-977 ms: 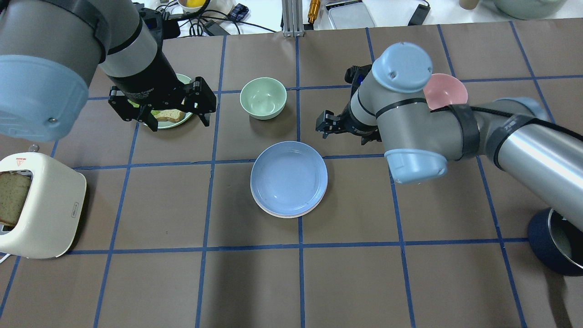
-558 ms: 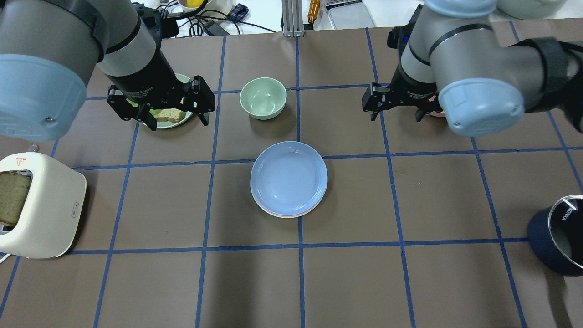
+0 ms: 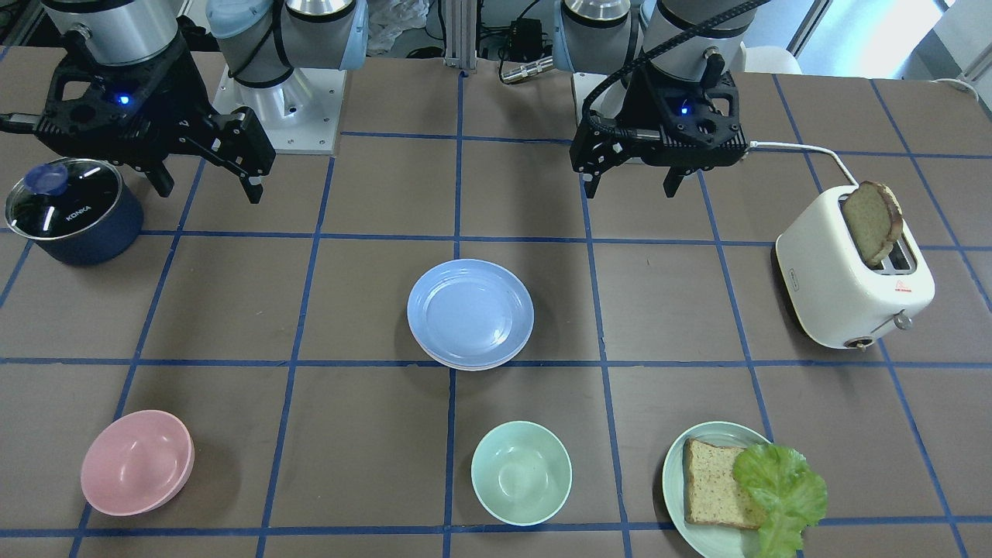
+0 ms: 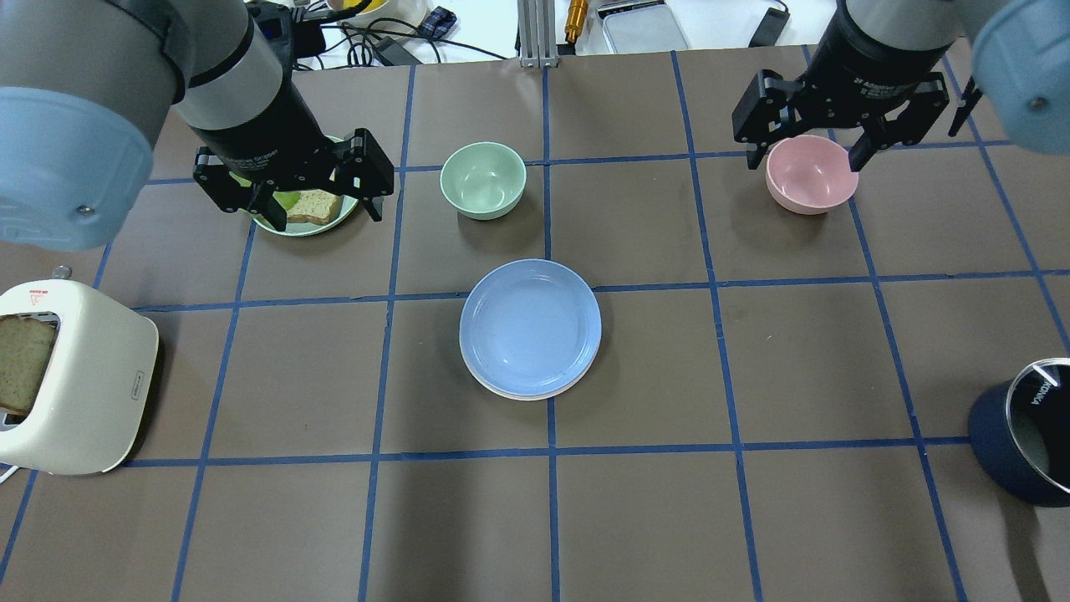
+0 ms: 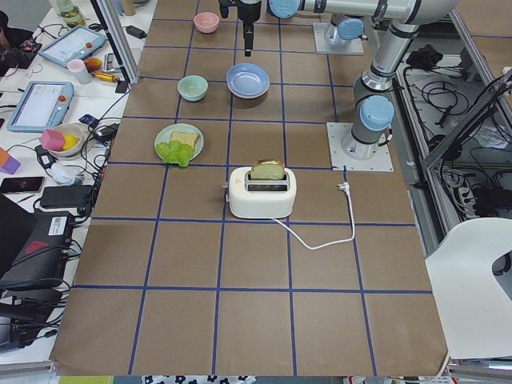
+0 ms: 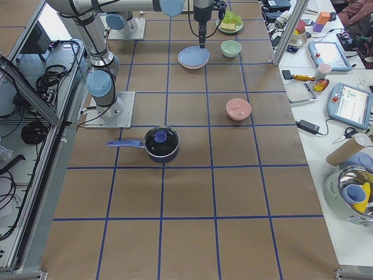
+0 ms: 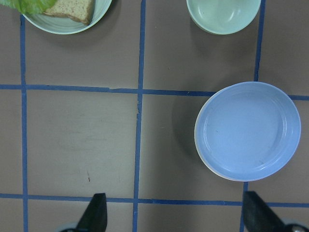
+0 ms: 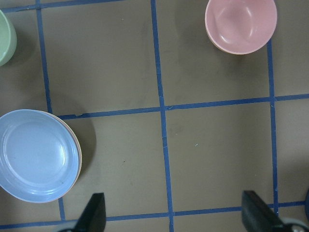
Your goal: Stack three plates with pink and blue
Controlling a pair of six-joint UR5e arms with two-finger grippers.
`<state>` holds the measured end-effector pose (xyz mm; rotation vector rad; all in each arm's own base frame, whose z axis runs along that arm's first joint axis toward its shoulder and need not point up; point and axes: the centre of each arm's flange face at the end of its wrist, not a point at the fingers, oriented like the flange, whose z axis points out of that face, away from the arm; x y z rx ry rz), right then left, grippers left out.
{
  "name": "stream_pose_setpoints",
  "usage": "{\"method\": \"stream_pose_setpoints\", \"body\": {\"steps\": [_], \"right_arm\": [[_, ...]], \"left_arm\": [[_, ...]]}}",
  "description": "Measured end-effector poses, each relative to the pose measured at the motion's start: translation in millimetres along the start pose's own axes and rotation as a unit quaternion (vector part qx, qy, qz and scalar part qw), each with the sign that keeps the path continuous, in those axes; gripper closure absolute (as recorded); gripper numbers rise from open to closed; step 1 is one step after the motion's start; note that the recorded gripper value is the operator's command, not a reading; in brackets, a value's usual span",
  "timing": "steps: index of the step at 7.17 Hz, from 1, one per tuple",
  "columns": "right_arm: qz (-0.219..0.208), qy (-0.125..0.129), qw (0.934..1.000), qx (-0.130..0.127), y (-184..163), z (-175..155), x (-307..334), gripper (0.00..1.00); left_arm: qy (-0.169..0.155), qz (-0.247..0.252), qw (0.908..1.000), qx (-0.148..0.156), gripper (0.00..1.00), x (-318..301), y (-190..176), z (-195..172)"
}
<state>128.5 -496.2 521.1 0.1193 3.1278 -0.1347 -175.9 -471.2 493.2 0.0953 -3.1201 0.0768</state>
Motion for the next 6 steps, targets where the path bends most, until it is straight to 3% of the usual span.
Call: {"method": "stream_pose_setpoints", "body": {"steps": [2,6], "right_arm": [[-0.003,0.002,1.0000,-0.003,-13,-1,-4,0.00],[-0.007,0.005,0.9997,-0.023,-26,27,-7,0.00]], "left_arm": [[-0.001,-0.002,1.0000,0.003,0.00,0,-3,-6],[-0.007,-0.005,0.9999,-0.012,0.00,1,-12,-17]]}}
